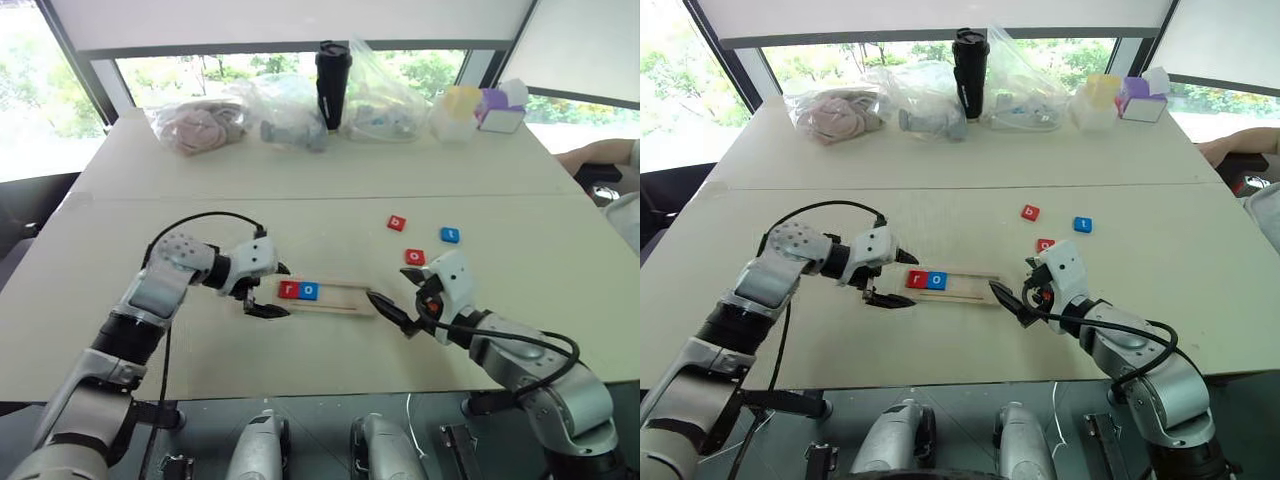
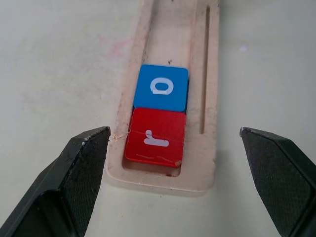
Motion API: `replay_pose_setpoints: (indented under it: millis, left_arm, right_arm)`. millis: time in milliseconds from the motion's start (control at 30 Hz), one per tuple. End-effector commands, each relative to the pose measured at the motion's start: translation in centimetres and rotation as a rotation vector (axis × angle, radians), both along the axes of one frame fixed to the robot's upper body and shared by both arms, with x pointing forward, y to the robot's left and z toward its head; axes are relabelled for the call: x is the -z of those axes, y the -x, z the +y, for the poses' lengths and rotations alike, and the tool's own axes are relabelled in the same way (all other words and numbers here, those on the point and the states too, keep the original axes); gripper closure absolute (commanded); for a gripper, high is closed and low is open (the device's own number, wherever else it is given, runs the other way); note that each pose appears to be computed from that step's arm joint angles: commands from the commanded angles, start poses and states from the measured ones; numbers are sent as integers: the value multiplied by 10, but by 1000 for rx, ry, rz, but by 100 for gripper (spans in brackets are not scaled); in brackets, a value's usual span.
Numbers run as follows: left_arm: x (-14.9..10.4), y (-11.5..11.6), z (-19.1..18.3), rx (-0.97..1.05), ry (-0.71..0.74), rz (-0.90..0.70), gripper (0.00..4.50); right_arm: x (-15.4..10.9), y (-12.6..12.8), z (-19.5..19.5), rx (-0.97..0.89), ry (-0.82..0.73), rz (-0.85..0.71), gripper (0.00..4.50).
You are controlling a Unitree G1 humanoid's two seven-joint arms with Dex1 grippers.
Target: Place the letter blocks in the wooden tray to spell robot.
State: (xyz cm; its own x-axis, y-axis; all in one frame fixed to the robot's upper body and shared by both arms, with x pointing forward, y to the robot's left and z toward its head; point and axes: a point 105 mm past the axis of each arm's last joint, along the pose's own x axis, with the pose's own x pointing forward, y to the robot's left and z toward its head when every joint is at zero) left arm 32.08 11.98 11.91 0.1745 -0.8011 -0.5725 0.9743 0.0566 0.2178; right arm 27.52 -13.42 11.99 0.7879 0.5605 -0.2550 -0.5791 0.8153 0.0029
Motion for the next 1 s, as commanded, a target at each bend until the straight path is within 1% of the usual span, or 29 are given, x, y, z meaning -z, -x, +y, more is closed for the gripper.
replay_pose_setpoints:
  millis: [33,167,233,300,367,400,467,533,633,733,833,900,967,1000]
  left_arm:
    - [-30,12,3,38,89,4,9]
    - [-56,28,20,10,184,94,9]
    - [-69,23,28,-81,272,84,9]
    - [-88,11,34,-215,432,49,9]
    - [-104,0,41,-360,568,-72,9]
    - [-106,-2,42,-411,607,-72,9]
    - [-106,3,42,-451,665,-52,9]
    - [-99,7,42,-476,670,-10,9]
    - [-88,15,39,-466,628,38,9]
    - [-79,25,37,-447,564,63,9]
    - [-81,36,39,-414,526,66,9]
    - [-82,39,41,-406,497,52,9]
    - [-82,40,41,-397,469,44,9]
    - [-81,41,40,-382,446,43,9]
  right_arm:
    - [-15,-3,-2,-10,-13,-56,0]
    - [-27,-4,-9,-17,-58,-76,0]
    - [-36,-3,-17,-4,-92,-90,0]
    - [-50,-6,-29,43,-160,-113,0]
    - [-65,-12,-43,107,-229,-150,0]
    - [-70,-15,-49,134,-254,-163,0]
    - [-78,-22,-57,177,-289,-174,0]
    - [-81,-27,-57,179,-291,-167,0]
    - [-82,-32,-53,161,-247,-144,0]
    - [-78,-41,-58,197,-212,-90,0]
    - [-83,-54,-68,257,-217,-20,0]
    - [-87,-60,-71,282,-234,14,0]
    - [-87,-67,-72,312,-216,45,0]
    - [-85,-74,-69,326,-192,59,0]
